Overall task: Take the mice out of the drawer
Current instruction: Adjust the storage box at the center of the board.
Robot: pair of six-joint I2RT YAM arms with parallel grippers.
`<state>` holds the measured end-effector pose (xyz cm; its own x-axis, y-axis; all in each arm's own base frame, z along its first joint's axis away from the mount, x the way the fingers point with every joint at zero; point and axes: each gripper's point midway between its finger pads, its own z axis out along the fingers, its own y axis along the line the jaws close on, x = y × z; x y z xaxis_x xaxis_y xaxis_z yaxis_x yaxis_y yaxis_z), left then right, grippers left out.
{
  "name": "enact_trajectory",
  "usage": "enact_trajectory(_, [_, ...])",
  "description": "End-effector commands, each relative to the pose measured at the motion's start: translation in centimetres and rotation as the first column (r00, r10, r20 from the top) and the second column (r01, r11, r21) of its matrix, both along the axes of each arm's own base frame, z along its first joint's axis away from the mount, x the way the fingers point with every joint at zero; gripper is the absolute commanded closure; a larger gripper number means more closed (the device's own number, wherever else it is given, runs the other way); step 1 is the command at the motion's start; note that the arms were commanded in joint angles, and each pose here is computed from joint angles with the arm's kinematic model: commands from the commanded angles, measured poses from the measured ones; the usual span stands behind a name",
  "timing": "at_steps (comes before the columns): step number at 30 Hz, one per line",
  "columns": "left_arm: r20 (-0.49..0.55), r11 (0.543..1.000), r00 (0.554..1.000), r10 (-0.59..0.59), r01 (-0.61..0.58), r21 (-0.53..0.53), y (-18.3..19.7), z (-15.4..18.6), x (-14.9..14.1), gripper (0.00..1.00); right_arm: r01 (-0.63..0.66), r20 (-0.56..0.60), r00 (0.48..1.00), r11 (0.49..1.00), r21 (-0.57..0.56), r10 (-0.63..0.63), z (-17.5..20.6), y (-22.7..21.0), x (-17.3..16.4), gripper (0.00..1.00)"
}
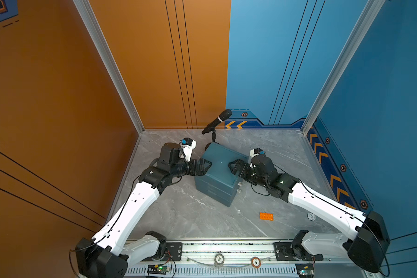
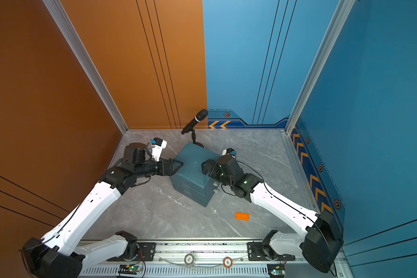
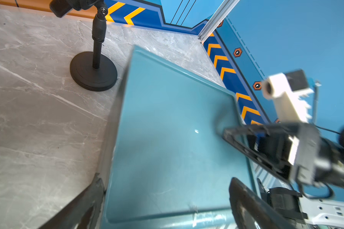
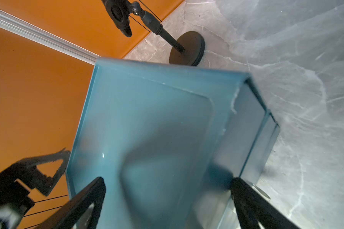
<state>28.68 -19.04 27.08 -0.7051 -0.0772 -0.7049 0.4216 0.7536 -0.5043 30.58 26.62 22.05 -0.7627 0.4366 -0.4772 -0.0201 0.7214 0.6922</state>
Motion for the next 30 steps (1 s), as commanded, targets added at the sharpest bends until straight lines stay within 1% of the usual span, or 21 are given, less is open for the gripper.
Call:
enact_trajectory(1, [-0.076,0.999,0.997,-0.032,0.029,-0.046,-0.7,-1.0,-2.7,0.02,-0.138,0.109,0.985,0.989,0.062,0.130,4.0,2.9,0.7,0.00])
enact_trajectory(3, [-0.081,0.999,0.997,-0.015,0.012,-0.037,-0.4,-1.3,-3.3,0.02,-0.176,0.118,0.979,0.982,0.073,0.167,4.4,3.8,1.1,0.00])
enact_trajectory(5, [-0.086,1.000,0.996,0.021,-0.021,0.002,0.5,-1.7,-3.5,0.02,-0.192,0.105,0.977,0.979,0.064,0.185,4.3,4.3,1.4,0.00])
enact_trajectory(10, [-0.064,0.979,0.988,0.144,-0.133,0.154,3.6,-2.2,-3.0,0.02,-0.151,0.080,0.985,0.989,0.003,0.150,3.2,3.1,1.3,0.00])
enact_trajectory(11, [-0.042,0.976,0.987,0.155,-0.147,0.161,3.9,-1.2,-2.8,0.02,-0.142,0.078,0.987,0.990,-0.011,0.142,3.0,2.7,1.2,0.00])
enact_trajectory(12, [-0.035,0.973,0.986,0.162,-0.154,0.173,4.2,-1.0,-2.7,0.02,-0.134,0.077,0.988,0.991,-0.026,0.136,2.8,2.2,1.0,0.00])
enact_trajectory(18, [-0.006,0.962,0.986,0.164,-0.158,0.222,4.5,0.7,-1.7,0.02,-0.102,0.070,0.992,0.989,-0.104,0.109,1.8,-0.5,-0.6,0.00])
enact_trajectory(23, [0.027,0.964,0.993,0.118,-0.121,0.239,3.2,2.1,-0.6,0.02,-0.106,0.063,0.992,0.988,-0.114,0.114,0.9,-1.7,-1.7,0.00])
enact_trajectory(26, [0.061,0.960,0.996,0.069,-0.082,0.267,1.9,2.8,-0.4,0.02,-0.133,0.044,0.989,0.985,-0.105,0.139,0.2,-1.7,-2.6,0.00])
enact_trajectory(28, [0.090,0.949,0.995,0.049,-0.075,0.305,1.1,3.1,-0.3,0.02,-0.174,0.053,0.983,0.982,-0.070,0.178,0.3,-1.2,-3.3,0.00])
enact_trajectory(30, [0.122,0.936,0.992,0.022,-0.064,0.347,0.3,3.2,-0.2,0.02,-0.228,0.088,0.970,0.974,-0.013,0.228,0.9,-0.3,-3.9,0.00])
